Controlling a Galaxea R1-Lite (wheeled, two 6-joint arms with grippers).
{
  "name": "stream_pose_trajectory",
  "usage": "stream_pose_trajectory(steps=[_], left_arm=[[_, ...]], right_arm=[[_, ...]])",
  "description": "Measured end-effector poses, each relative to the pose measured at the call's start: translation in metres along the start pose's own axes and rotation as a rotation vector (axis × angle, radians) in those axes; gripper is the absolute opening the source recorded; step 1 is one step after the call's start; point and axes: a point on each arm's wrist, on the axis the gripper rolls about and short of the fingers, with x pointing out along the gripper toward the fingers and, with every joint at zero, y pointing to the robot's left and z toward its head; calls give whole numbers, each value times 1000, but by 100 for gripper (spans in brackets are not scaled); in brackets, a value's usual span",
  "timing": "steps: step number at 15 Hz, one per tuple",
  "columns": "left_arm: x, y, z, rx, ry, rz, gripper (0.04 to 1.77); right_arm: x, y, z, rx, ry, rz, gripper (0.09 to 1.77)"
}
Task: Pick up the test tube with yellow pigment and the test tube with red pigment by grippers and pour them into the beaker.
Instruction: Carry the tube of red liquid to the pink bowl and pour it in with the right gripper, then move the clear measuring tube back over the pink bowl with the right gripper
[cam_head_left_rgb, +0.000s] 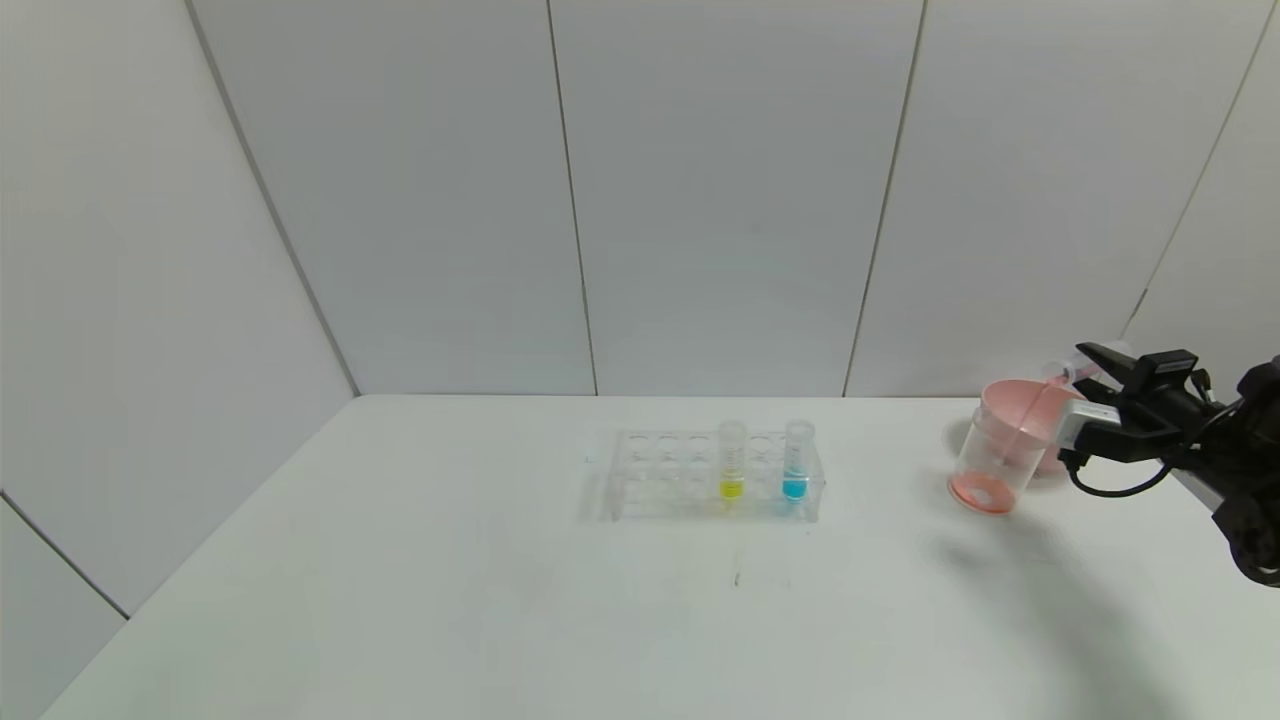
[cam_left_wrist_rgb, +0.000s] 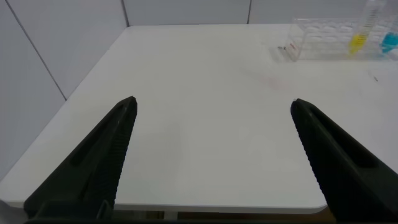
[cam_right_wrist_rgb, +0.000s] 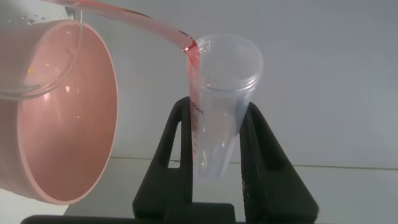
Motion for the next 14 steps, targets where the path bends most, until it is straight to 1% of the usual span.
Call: stream_pose_trajectory(steps=[3,6,14], left_arm=[[0,0,0,0,0,0,176],[0,0,0,0,0,0,176],[0,0,0,0,0,0,176]], right_arm=[[0,-1,-1,-7,3,-5,50],[-1,-1,-1,-21,4,-25,50],[0,0,-1,-36,6,-27,50]])
